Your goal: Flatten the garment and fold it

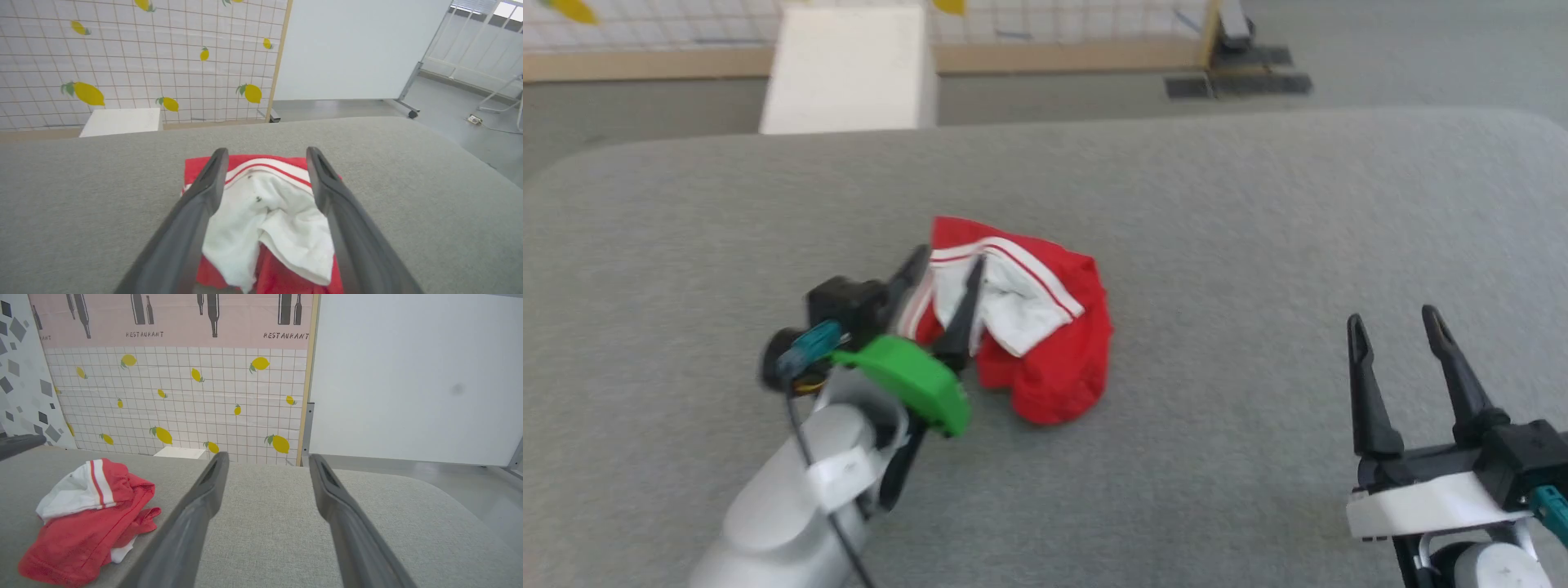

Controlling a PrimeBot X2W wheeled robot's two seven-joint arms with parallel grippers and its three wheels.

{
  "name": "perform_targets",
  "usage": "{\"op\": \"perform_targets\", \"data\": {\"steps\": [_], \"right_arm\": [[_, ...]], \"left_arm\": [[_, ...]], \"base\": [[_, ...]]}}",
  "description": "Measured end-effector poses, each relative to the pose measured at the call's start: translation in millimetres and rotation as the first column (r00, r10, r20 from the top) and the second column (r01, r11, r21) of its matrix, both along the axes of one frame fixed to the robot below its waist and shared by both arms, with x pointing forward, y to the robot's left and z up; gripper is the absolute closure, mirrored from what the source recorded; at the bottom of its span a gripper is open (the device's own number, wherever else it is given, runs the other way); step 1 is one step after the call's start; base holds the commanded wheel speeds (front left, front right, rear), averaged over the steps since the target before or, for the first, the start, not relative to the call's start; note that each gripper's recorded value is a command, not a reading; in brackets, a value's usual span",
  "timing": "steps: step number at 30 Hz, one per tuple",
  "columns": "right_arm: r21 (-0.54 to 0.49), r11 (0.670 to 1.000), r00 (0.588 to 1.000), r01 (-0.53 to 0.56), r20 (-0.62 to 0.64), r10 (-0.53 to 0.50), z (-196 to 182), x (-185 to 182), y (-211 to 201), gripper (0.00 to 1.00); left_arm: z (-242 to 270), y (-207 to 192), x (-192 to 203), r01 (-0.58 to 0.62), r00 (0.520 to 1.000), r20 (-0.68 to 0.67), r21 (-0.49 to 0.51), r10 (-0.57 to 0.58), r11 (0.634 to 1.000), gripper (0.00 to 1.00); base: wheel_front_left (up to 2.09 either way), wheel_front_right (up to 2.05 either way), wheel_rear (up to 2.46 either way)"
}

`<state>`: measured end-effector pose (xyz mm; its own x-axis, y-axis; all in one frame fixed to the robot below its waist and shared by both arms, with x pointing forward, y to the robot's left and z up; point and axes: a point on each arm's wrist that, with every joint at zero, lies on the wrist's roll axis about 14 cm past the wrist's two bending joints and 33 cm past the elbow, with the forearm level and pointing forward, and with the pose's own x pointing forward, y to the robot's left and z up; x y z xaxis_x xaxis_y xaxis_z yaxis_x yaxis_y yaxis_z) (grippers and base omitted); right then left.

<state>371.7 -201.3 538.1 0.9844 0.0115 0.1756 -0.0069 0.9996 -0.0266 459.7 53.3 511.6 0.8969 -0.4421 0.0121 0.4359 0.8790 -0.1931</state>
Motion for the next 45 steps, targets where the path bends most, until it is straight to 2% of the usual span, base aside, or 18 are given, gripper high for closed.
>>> {"op": "perform_targets", "data": {"steps": [5, 8, 14, 21, 26, 31, 34, 35, 41, 45], "right_arm": [[0.015, 0.997, 0.997, -0.069, 0.024, 0.069, 7, -1, 22, 0.0], [0.02, 0.991, 0.991, -0.132, 0.03, 0.131, 9, -1, 43, 0.0], [0.021, 0.978, 0.978, -0.206, 0.02, 0.206, 6, -4, 68, 0.0], [0.019, 0.971, 0.971, -0.238, 0.02, 0.237, 6, -5, 79, 0.0], [0.023, 0.973, 0.973, -0.23, 0.006, 0.23, 1, -4, 76, 0.0], [0.023, 0.977, 0.977, -0.213, -0.017, 0.213, -6, 0, 71, 0.0], [0.02, 0.979, 0.979, -0.201, -0.027, 0.202, -10, 5, 67, 0.0], [0.02, 0.981, 0.98, -0.195, -0.032, 0.196, -12, 7, 65, 0.0], [0.019, 0.989, 0.987, -0.147, -0.07, 0.148, -26, 19, 49, 0.0], [0.017, 0.994, 0.988, -0.11, -0.104, 0.111, -38, 21, 37, 0.0]], "left_arm": [[13, 68, -34, -0.19, 0.98, 0.061, 0.033, 0.187, 0.981, 0.0], [14, 106, -72, -0.32, 0.946, 0.057, 0.009, 0.319, 0.947, 0.0], [-20, 121, -126, -0.354, 0.934, -0.036, 0.041, 0.356, 0.934, 0.0], [-16, 120, -139, -0.384, 0.923, -0.048, -0.023, 0.382, 0.923, 0.0], [-16, 108, -133, -0.341, 0.938, -0.078, -0.013, 0.339, 0.94, 0.0], [-10, 78, -106, -0.223, 0.963, -0.151, 0.027, 0.225, 0.974, 0.0], [-14, 56, -85, -0.115, 0.967, -0.217, 0.097, 0.133, 0.989, 0.0], [-18, 47, -79, -0.066, 0.965, -0.245, 0.137, 0.098, 0.988, 0.0], [-32, 5, -31, 0.062, 0.93, -0.368, 0.181, 0.009, 0.982, 0.0], [-49, -15, -15, 0.132, 0.89, -0.454, 0.175, -0.039, 0.976, 0.0]], "base": [[0.0, 0.0, 0.0], [0.0, 0.0, 0.0], [0.0, 0.0, 0.0], [0.0, 0.0, 0.0], [0.0, 0.0, 0.0], [0.0, 0.0, 0.0], [0.0, 0.0, 0.0], [0.0, 0.0, 0.0], [0.0, 0.0, 0.0], [0.0, 0.0, 0.0]]}}
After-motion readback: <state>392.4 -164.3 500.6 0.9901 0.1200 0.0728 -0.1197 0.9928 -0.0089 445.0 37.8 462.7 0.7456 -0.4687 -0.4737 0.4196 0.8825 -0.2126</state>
